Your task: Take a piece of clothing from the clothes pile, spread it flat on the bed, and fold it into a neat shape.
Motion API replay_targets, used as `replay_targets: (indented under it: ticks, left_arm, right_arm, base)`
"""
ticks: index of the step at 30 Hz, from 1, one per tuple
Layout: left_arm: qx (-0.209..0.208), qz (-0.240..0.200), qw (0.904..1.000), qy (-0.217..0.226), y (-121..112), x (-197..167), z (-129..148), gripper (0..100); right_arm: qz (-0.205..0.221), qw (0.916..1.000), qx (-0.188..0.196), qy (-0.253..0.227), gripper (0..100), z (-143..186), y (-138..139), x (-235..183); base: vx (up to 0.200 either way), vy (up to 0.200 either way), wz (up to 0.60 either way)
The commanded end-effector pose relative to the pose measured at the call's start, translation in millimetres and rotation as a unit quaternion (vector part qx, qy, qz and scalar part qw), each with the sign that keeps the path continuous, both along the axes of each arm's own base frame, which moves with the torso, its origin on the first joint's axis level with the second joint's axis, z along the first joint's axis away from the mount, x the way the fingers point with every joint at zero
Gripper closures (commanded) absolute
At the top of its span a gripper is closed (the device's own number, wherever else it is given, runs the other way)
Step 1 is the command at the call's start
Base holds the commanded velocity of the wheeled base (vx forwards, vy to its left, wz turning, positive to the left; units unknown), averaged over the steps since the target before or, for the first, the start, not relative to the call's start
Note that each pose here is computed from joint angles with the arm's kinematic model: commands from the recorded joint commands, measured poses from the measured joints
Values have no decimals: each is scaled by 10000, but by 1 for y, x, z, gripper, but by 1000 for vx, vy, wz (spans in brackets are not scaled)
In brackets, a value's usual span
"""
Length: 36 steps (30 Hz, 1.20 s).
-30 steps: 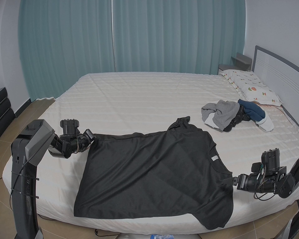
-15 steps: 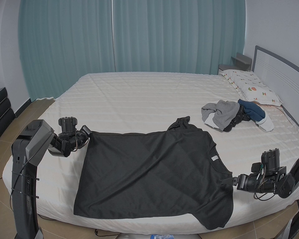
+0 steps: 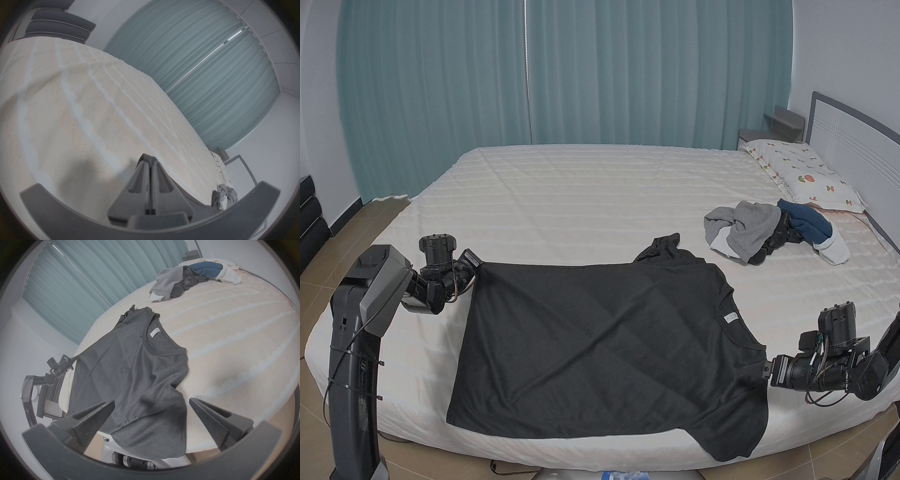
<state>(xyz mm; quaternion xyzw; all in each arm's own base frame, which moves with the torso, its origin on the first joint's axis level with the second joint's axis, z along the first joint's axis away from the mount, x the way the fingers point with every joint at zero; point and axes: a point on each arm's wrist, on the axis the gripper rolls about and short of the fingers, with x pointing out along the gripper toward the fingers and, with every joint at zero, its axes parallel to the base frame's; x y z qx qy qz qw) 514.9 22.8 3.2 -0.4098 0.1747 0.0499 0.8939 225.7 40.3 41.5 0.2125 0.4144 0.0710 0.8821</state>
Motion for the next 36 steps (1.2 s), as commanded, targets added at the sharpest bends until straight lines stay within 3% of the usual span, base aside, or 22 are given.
replay_targets:
  ticks: [1,15,23,28,36]
  left_arm:
    - [5,46,10000,11,3,1,-5,100]
    - [107,382,9992,-91,12,7,-5,100]
    - [109,420,9990,-75,16,8,-7,100]
    - [101,407,9991,-44,14,6,-7,100]
    - [97,392,9992,-29,13,6,-7,100]
  right_arm:
    - [12,10000,-12,82,0,-4,1,1]
    - [-10,9997,-95,226,0,-12,0,3]
    - [-145,9997,24,-189,0,-12,-1,13]
    - [-470,9965,187,-660,0,-4,-5,27]
    - [-779,9898,251,-1162,0,2,-14,85]
  base:
    - [0,0,0]
    - [0,0,0]
    - [0,0,0]
    - [0,0,0]
    - [0,0,0]
